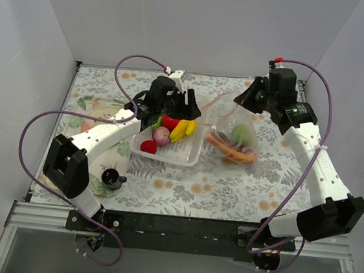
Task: Place the food in the zip-top bag and seal the zipper
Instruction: Pick up the fake fruit from the bin.
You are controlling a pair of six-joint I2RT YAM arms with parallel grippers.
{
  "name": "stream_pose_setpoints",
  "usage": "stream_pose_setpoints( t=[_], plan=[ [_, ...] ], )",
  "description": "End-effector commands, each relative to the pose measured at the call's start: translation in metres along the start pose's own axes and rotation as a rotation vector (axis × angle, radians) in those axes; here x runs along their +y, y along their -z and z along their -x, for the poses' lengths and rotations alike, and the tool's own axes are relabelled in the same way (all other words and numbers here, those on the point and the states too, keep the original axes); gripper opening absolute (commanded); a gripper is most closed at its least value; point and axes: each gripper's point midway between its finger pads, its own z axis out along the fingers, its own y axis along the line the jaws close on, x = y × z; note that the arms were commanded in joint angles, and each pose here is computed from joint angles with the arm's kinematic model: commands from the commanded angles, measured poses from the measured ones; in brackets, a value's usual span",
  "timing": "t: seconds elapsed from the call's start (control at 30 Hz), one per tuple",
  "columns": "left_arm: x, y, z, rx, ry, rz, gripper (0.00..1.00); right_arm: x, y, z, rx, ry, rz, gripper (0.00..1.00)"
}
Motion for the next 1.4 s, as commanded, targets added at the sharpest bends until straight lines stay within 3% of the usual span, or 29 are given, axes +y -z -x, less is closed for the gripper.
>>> stream_pose_setpoints(
  t=[0.0, 0.17, 0.3, 0.33, 0.37, 0.4, 0.47, 0.5, 0.73, 0.93, 1.07, 1.37],
  plan=[
    [-0.028, 0.009, -0.002, 0.012, 0.029, -0.150, 0.54, 0.017, -0.021, -0.016, 0.020, 0.046, 0.043, 0.01],
    [-0.044, 0.002, -0.016, 0.043, 0.054, -0.180, 0.37, 0.018, -0.042, -0.051, 0.102, 0.089, 0.026, 0.01],
    [-0.037, 0.014, 0.002, -0.022, 0.086, -0.101, 0.30, -0.002, -0.044, -0.054, 0.095, 0.129, -0.054, 0.01],
    [-0.026, 0.017, 0.013, -0.069, 0.092, -0.026, 0.31, -0.011, -0.044, -0.052, 0.084, 0.141, -0.096, 0.01],
    [-0.021, 0.023, 0.015, -0.073, 0.092, 0.014, 0.37, -0.019, -0.043, -0.054, 0.092, 0.150, -0.124, 0.01],
    [-0.018, 0.028, 0.022, -0.096, 0.097, 0.043, 0.52, -0.023, -0.042, -0.053, 0.089, 0.168, -0.137, 0.01],
    [0.000, 0.033, 0.027, -0.130, 0.104, 0.145, 0.57, -0.037, -0.039, -0.049, 0.078, 0.170, -0.177, 0.01],
    [0.003, 0.034, 0.029, -0.139, 0.115, 0.164, 0.67, -0.040, -0.034, -0.046, 0.069, 0.171, -0.181, 0.01],
    [0.035, 0.000, 0.036, -0.100, 0.102, 0.243, 0.74, -0.047, -0.012, -0.037, 0.031, 0.160, -0.150, 0.01],
    [0.083, -0.065, 0.016, 0.001, 0.076, 0.381, 0.72, -0.040, 0.002, -0.042, 0.035, 0.159, -0.102, 0.01],
    [0.111, -0.092, 0.013, -0.009, 0.095, 0.478, 0.70, -0.039, 0.009, -0.044, 0.032, 0.155, -0.090, 0.01],
    [0.130, -0.123, -0.009, 0.016, 0.153, 0.518, 0.75, -0.034, 0.016, -0.046, 0.027, 0.155, -0.063, 0.01]
  ],
)
